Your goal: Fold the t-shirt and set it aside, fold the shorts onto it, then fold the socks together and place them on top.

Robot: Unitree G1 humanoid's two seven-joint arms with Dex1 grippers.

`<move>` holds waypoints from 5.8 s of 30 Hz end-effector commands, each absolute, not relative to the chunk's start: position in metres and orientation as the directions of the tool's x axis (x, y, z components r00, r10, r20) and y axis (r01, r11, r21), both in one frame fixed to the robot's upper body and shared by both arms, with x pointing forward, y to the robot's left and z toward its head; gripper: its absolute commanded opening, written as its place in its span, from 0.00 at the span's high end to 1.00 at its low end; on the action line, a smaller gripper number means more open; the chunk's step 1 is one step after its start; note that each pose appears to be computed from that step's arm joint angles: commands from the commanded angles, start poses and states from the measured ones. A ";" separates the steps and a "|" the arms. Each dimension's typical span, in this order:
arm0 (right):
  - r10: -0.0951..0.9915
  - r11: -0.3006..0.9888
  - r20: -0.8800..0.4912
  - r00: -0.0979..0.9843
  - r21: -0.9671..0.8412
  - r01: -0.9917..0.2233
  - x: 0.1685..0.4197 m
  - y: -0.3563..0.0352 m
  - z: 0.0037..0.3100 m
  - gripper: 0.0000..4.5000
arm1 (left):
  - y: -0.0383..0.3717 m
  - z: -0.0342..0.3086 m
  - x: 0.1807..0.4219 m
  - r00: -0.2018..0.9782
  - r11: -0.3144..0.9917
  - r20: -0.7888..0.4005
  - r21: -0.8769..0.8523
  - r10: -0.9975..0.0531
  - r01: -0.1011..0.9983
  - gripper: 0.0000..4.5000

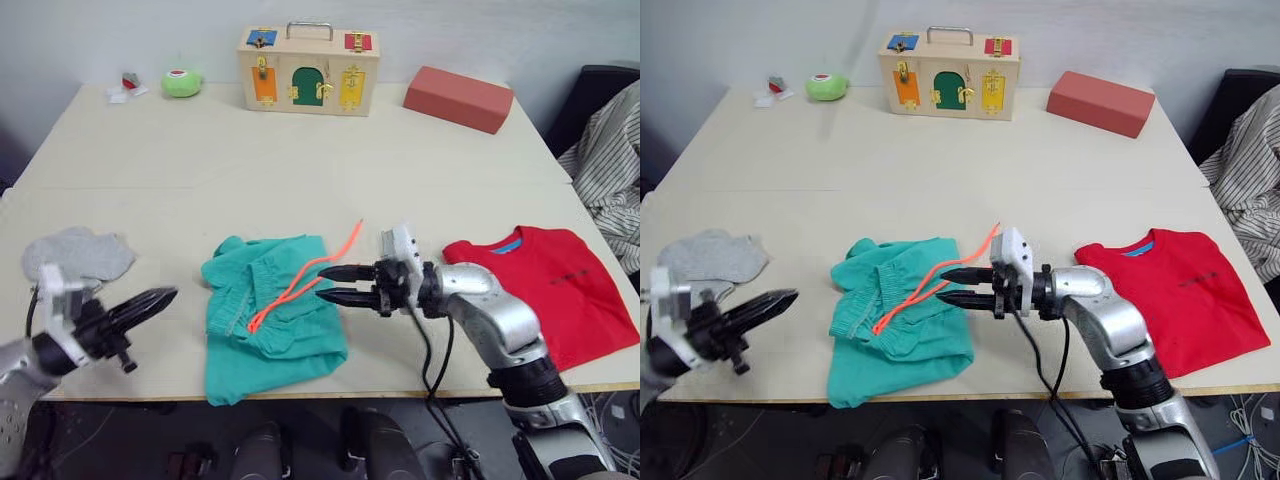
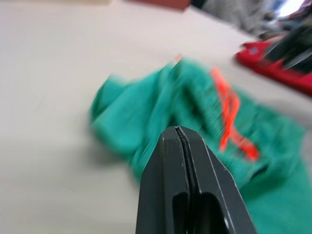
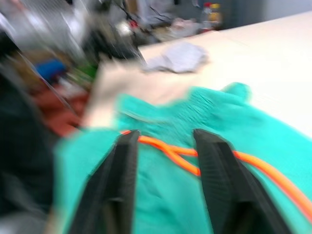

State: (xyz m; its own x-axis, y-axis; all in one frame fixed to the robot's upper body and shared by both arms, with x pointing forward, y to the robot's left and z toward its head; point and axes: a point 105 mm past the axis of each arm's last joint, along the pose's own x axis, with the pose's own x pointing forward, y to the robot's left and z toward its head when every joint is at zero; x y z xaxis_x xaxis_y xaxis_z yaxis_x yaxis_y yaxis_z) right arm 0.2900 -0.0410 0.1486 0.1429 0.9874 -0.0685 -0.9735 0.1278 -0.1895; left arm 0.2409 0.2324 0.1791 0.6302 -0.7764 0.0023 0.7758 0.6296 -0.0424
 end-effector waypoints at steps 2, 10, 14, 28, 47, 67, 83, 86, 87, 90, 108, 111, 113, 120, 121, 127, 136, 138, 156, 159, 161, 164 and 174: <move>0.980 0.139 -0.088 0.177 -0.332 -0.933 0.298 -0.018 0.128 0.99 | 0.166 0.170 0.263 0.470 0.470 -0.057 0.003 -0.881 0.882 1.00; 0.965 0.117 -0.183 0.189 -0.348 -0.930 0.299 -0.008 0.091 0.99 | 0.120 0.128 0.322 0.477 0.472 -0.172 0.073 -0.862 0.879 1.00; 0.974 0.041 -0.208 0.094 -0.244 -0.969 0.278 -0.017 0.084 0.99 | 0.121 0.121 0.342 0.543 0.535 -0.138 0.093 -0.828 0.840 1.00; 0.990 0.114 -0.057 0.125 -0.164 -0.980 0.277 -0.034 0.125 0.99 | 0.156 0.160 0.310 0.446 0.453 0.085 0.132 -0.891 0.882 1.00; 0.971 0.238 -0.109 0.213 0.367 -0.899 0.279 -0.080 0.134 0.48 | 0.183 0.094 0.257 0.518 0.509 -0.047 0.124 -0.854 0.852 1.00; 0.944 0.296 -0.322 0.072 0.732 -0.614 0.291 -0.008 0.103 0.37 | 0.169 0.110 0.255 0.430 0.425 -0.040 0.101 -0.902 0.900 1.00; 0.976 0.161 -0.216 0.040 0.578 -0.800 0.268 -0.061 0.154 0.99 | 0.168 0.129 0.252 0.411 0.412 0.030 0.074 -0.911 0.908 1.00; 0.966 0.141 -0.257 0.026 0.438 -0.888 0.254 -0.101 0.183 1.00 | 0.155 0.141 0.245 0.344 0.344 0.041 -0.005 -0.938 0.939 0.92; 0.963 0.144 -0.268 0.033 0.408 -0.901 0.252 -0.110 0.189 1.00 | 0.151 0.144 0.245 0.338 0.338 0.047 -0.003 -0.940 0.941 0.87; 0.946 0.164 -0.319 0.058 0.316 -0.934 0.249 -0.140 0.202 1.00 | 0.139 0.149 0.249 0.323 0.324 0.068 0.006 -0.944 0.946 0.68; 0.516 0.608 -0.728 0.451 -0.059 -0.791 0.263 -0.338 0.253 1.00 | 0.134 0.142 0.256 0.273 0.275 0.080 0.021 -0.959 0.961 0.01; 0.402 0.624 -0.797 0.451 -0.121 -0.772 0.270 -0.372 0.227 1.00 | 0.137 0.142 0.255 0.276 0.278 0.073 0.018 -0.958 0.960 0.01; 0.402 0.644 -0.784 0.472 -0.124 -0.755 0.281 -0.379 0.217 1.00 | 0.141 0.141 0.254 0.281 0.282 0.059 0.013 -0.958 0.959 0.01; 0.334 0.633 -0.779 0.531 -0.232 -0.738 0.310 -0.386 0.178 1.00 | 0.146 0.145 0.244 0.286 0.286 0.023 0.010 -0.958 0.958 0.01; 0.324 0.640 -0.771 0.548 -0.247 -0.727 0.313 -0.386 0.175 1.00 | 0.147 0.146 0.242 0.287 0.288 0.020 0.007 -0.958 0.958 0.01; 0.257 0.638 -0.732 0.631 -0.362 -0.679 0.325 -0.390 0.166 1.00 | 0.152 0.147 0.236 0.310 0.310 -0.003 0.005 -0.951 0.951 0.01; 0.297 0.627 -0.660 0.690 -0.410 -0.662 0.307 -0.402 0.202 0.30 | 0.159 0.145 0.245 0.357 0.357 0.004 0.021 -0.934 0.934 0.00; 0.325 0.620 -0.647 0.690 -0.405 -0.672 0.297 -0.404 0.212 0.15 | 0.166 0.144 0.248 0.384 0.383 -0.003 0.024 -0.923 0.923 0.00; 0.798 0.425 -0.166 0.579 -0.526 -0.737 0.269 -0.193 0.173 0.01 | 0.288 0.129 0.224 0.767 0.754 -0.093 0.138 -0.635 0.642 0.00; 0.832 0.448 -0.108 0.544 -0.449 -0.773 0.268 -0.170 0.161 0.01 | 0.306 0.127 0.204 0.828 0.816 -0.102 0.139 -0.551 0.560 0.00; 0.844 0.471 -0.067 0.532 -0.383 -0.795 0.268 -0.159 0.157 0.01 | 0.322 0.126 0.192 0.874 0.863 -0.105 0.145 -0.474 0.485 0.00; 0.846 0.480 -0.034 0.531 -0.382 -0.790 0.260 -0.152 0.146 0.01 | 0.371 0.117 0.155 0.976 0.964 -0.108 0.169 -0.189 0.206 0.00; 0.910 0.377 -0.021 0.413 -0.373 -0.848 0.218 -0.148 0.123 0.01 | 0.418 0.095 0.084 0.963 0.979 -0.178 0.042 0.204 -0.199 0.00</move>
State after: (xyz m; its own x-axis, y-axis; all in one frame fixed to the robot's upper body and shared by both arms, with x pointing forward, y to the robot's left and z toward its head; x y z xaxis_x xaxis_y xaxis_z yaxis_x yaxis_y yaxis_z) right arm 0.2200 -0.1532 0.1129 0.4225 0.9040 -0.0647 -0.8568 0.3751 -0.3539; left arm 0.0885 0.4130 0.0781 0.9595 0.1684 -0.2260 -0.1689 0.9855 0.0171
